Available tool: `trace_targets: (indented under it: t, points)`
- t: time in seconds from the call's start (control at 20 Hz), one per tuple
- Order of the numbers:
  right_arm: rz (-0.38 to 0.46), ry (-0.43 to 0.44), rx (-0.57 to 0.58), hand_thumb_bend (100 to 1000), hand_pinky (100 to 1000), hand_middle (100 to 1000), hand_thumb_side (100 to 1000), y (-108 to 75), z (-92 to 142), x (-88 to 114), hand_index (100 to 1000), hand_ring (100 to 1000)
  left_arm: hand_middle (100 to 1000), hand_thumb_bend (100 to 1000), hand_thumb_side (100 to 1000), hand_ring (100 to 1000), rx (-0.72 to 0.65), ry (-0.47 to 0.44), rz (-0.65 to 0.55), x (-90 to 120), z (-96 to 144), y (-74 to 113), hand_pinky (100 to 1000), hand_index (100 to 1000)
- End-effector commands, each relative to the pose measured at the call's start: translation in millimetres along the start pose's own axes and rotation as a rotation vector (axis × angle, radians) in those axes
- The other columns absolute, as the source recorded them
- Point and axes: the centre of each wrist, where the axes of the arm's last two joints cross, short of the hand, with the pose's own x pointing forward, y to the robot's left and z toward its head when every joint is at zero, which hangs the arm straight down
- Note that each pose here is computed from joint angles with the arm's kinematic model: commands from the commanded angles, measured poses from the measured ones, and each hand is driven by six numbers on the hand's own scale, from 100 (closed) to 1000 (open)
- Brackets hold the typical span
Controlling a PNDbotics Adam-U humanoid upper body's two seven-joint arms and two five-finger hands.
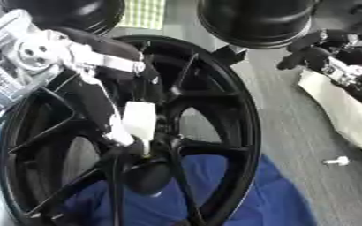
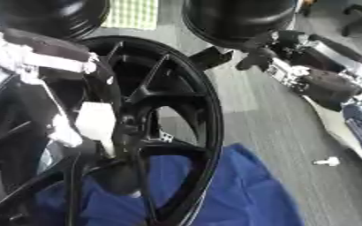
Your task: Pull the pin out of the wheel hub.
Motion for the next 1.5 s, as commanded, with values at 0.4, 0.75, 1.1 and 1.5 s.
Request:
trace_targets:
  t: [0.4, 0.75, 1.1, 1.5]
  points:
    - [0.024, -0.013, -0.007, 100, 956, 569, 413, -6.0, 0.2, 7.0, 736, 744, 553, 414, 273, 677, 0.024, 0.056, -0.052, 2.1, 7.4, 5.5, 768, 683]
    - [0.023, -0.015, -0.011, 100, 957, 570, 413, -6.2, 0.5, 6.8, 737, 744, 462, 349, 211, 625, 0.047, 0.04, 0.013, 5.2, 10.4, 7.9, 751, 552]
    - [0.024, -0.016, -0.018, 100, 957, 570, 410, -7.0, 1.7, 6.4, 737, 745, 403, 374, 101, 591, 0.1, 0.057, 0.047, 2.8, 25.8, 10.9, 745, 446]
    - [0.025, -0.022, -0.025, 100, 957, 570, 413, -8.1, 2.6, 7.3, 737, 745, 359, 100, 232, 554, 0.391, 0.045, 0.165, -13.6, 83.4, 36.0, 744, 398]
